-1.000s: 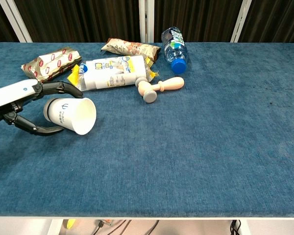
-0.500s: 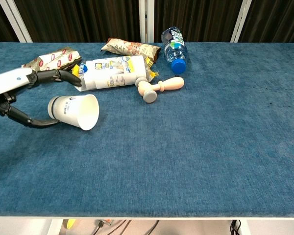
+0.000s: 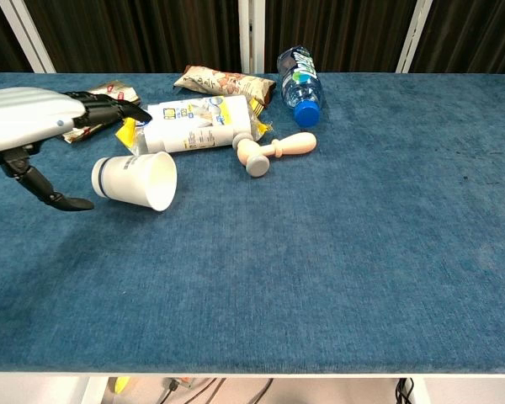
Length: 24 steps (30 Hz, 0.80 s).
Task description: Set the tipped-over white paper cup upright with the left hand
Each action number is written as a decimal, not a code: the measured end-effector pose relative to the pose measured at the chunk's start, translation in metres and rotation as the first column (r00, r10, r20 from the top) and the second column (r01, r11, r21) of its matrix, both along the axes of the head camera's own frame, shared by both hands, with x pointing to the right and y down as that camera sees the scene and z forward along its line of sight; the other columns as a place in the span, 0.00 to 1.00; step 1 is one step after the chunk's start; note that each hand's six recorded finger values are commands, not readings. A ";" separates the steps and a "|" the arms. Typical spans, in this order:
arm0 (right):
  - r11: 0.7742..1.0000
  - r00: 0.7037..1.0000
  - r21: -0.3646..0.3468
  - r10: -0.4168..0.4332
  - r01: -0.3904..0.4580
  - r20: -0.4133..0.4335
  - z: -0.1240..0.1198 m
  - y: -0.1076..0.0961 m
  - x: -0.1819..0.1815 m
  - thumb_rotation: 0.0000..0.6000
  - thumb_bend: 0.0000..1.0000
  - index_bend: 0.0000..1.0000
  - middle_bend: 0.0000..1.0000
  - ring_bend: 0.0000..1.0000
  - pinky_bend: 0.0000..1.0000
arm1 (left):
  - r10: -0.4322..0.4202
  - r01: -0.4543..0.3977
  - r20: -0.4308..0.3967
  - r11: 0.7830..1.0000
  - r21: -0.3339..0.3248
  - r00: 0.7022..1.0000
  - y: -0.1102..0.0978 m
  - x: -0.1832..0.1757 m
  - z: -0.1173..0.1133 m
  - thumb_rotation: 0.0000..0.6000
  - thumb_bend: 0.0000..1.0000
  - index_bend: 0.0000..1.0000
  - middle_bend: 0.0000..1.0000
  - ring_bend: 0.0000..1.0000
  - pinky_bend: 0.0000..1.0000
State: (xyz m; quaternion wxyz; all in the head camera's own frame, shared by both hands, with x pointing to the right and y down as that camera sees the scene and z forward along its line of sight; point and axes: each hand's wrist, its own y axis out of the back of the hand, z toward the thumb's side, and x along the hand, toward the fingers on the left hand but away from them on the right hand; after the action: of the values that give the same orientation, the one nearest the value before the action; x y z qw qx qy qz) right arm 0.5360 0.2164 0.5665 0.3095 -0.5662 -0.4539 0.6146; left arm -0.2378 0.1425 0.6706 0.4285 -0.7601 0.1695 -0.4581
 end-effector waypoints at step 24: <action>1.000 1.000 -0.022 0.018 -0.018 0.003 0.006 0.002 0.008 1.00 0.04 0.00 0.00 0.00 0.00 | 0.039 -0.046 0.214 0.999 0.028 0.976 -0.028 0.070 0.013 1.00 0.19 0.09 0.17 0.00 0.00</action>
State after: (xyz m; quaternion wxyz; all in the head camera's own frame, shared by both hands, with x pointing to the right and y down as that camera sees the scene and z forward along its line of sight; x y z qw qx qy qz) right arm 0.5436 0.2188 0.5724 0.2970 -0.5662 -0.4527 0.6215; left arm -0.1682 0.1145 0.6832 0.4663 -0.7029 0.1140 -0.5249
